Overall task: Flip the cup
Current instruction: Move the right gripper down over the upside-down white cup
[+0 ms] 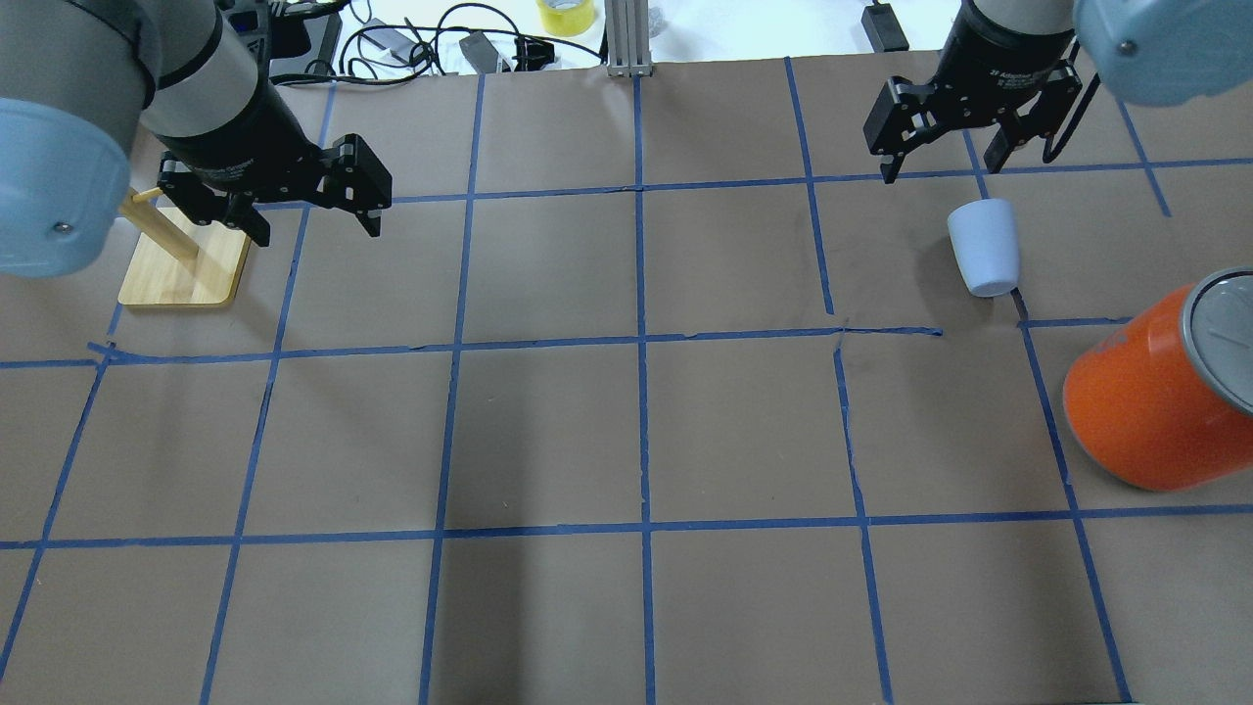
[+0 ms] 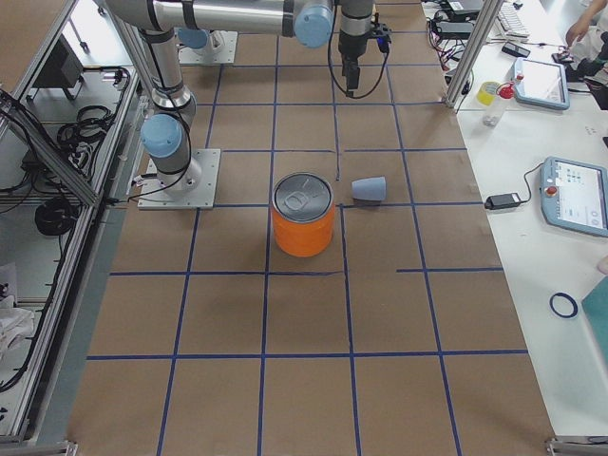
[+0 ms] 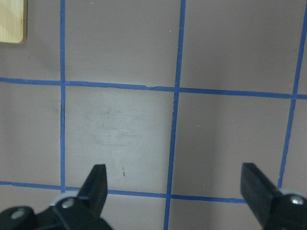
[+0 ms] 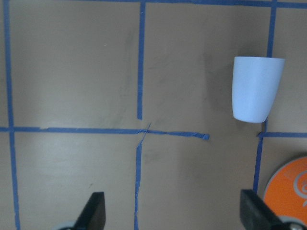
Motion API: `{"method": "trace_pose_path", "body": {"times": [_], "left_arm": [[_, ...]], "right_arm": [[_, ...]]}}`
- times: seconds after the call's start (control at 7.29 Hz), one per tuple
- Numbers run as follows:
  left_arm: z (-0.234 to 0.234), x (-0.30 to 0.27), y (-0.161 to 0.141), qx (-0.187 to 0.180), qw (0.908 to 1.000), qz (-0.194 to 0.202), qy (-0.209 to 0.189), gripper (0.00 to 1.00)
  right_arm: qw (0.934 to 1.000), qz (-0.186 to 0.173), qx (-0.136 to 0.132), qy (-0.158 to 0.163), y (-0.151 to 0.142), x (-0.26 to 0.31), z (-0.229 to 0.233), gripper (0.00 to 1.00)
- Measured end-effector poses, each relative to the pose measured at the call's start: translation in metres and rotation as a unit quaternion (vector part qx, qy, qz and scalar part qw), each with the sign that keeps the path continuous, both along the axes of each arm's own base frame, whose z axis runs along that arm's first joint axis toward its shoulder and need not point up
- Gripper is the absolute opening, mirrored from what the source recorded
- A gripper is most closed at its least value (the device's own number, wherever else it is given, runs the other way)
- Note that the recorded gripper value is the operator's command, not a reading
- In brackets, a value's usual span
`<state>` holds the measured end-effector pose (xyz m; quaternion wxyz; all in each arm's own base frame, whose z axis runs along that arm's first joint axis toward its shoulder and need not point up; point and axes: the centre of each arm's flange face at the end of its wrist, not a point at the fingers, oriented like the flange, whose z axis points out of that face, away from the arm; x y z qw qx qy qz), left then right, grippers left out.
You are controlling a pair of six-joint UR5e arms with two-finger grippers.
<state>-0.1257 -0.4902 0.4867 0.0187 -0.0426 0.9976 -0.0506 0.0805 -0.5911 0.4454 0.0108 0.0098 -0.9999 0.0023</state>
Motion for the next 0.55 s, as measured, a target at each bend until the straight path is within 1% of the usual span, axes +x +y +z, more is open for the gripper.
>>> {"method": "trace_pose_path", "body": {"times": [0.27,0.41,0.55], "left_arm": [[-0.001,0.001,0.000,0.000,1.0000,-0.001,-0.003,1.00],[-0.004,0.001,0.001,0.003,1.0000,-0.003,-0.004,1.00],[-0.012,0.000,0.001,0.011,0.9999,-0.002,-0.002,1.00]], "right_arm": [[0.9996,-0.023,0.013,0.006,-0.061,-0.040,-0.042,1.00],[0.9993,-0.033,0.015,0.009,-0.082,-0.058,-0.067,1.00],[0.9990,-0.043,0.010,0.011,-0.098,-0.075,-0.093,0.98]]}}
